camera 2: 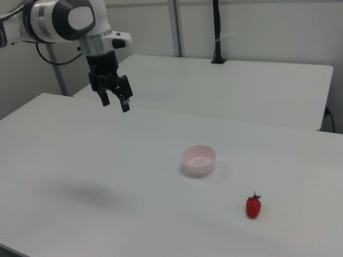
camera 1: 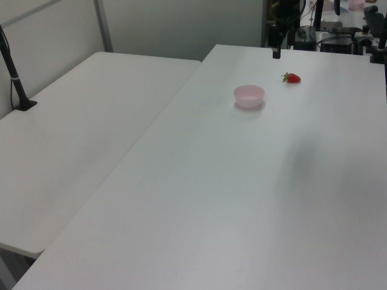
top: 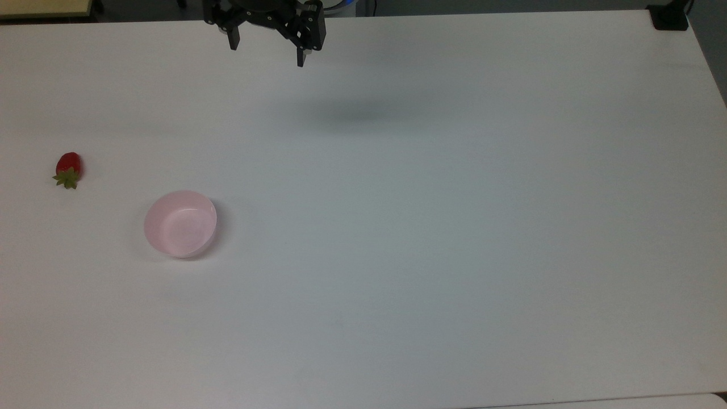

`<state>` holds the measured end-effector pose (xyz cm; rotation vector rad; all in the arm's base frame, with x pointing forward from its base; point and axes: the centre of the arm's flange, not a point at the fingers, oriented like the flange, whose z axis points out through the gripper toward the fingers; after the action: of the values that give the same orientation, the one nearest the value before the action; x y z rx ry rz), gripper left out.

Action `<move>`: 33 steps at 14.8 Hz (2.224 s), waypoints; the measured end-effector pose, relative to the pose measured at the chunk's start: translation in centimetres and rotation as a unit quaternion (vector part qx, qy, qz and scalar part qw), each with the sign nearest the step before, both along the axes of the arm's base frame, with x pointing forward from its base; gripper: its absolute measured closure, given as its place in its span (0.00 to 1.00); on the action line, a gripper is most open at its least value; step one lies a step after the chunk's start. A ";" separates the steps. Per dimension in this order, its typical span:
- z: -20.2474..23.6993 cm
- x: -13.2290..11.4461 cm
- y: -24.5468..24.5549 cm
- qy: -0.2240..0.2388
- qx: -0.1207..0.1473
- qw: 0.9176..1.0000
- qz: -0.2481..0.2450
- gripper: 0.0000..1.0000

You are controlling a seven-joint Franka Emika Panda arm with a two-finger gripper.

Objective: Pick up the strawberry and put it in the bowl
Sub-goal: 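Move the gripper over the red strawberry and lower it, then close the gripper on the red strawberry and lift it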

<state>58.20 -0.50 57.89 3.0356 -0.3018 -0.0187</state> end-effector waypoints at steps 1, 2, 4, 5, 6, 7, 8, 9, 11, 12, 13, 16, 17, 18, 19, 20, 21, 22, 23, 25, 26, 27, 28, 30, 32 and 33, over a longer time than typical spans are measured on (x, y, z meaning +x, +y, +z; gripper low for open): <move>0.0 0.0 -0.4 0.001 0.000 1.000 0.003 0.00; 0.0 0.0 -0.8 0.001 0.000 1.000 0.007 0.00; 0.0 0.0 -1.9 0.003 0.001 1.000 0.018 0.00; 0.1 0.0 -2.8 0.000 0.001 1.000 0.028 0.00; 0.2 0.1 -4.0 -0.005 0.001 0.999 0.037 0.00; 0.3 0.2 -5.5 -0.013 0.000 0.999 0.050 0.00; 0.3 0.3 -6.6 -0.016 -0.001 0.998 0.058 0.00; 0.0 0.4 -8.2 -0.019 -0.002 0.998 0.063 0.00; -1.9 1.3 -12.6 -0.026 -0.006 0.998 0.053 0.00; -3.3 1.8 -14.9 -0.028 -0.008 0.999 0.043 0.00; -5.0 2.3 -17.3 -0.032 -0.011 0.998 0.043 0.00; -11.4 3.1 -24.8 -0.023 -0.015 0.995 0.092 0.00; -13.5 2.9 -26.8 -0.012 -0.012 0.993 0.118 0.00; -14.9 2.7 -28.0 -0.005 -0.010 0.991 0.133 0.00; -16.6 2.7 -29.4 -0.001 -0.009 0.989 0.146 0.00; -18.6 2.7 -30.9 0.003 -0.008 0.988 0.154 0.00; -20.1 2.9 -31.9 0.003 -0.009 0.988 0.155 0.00; -21.6 3.2 -32.7 -0.002 -0.012 0.988 0.153 0.01; -23.1 3.3 -33.6 -0.008 -0.017 0.989 0.150 0.04; -25.2 3.4 -35.4 -0.021 -0.026 0.989 0.142 0.10; -25.8 3.6 -35.9 -0.027 -0.030 0.990 0.136 0.11; -26.4 3.8 -36.4 -0.030 -0.032 0.990 0.131 0.11; -26.7 3.9 -36.7 -0.030 -0.032 0.991 0.129 0.13; -27.2 4.0 -37.3 -0.030 -0.033 0.991 0.126 0.15; -27.2 3.9 -37.6 -0.030 -0.033 0.991 0.124 0.26; -27.1 3.9 -37.5 -0.031 -0.033 0.991 0.124 0.37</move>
<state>62.13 -38.04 30.74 2.9875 0.0709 0.0999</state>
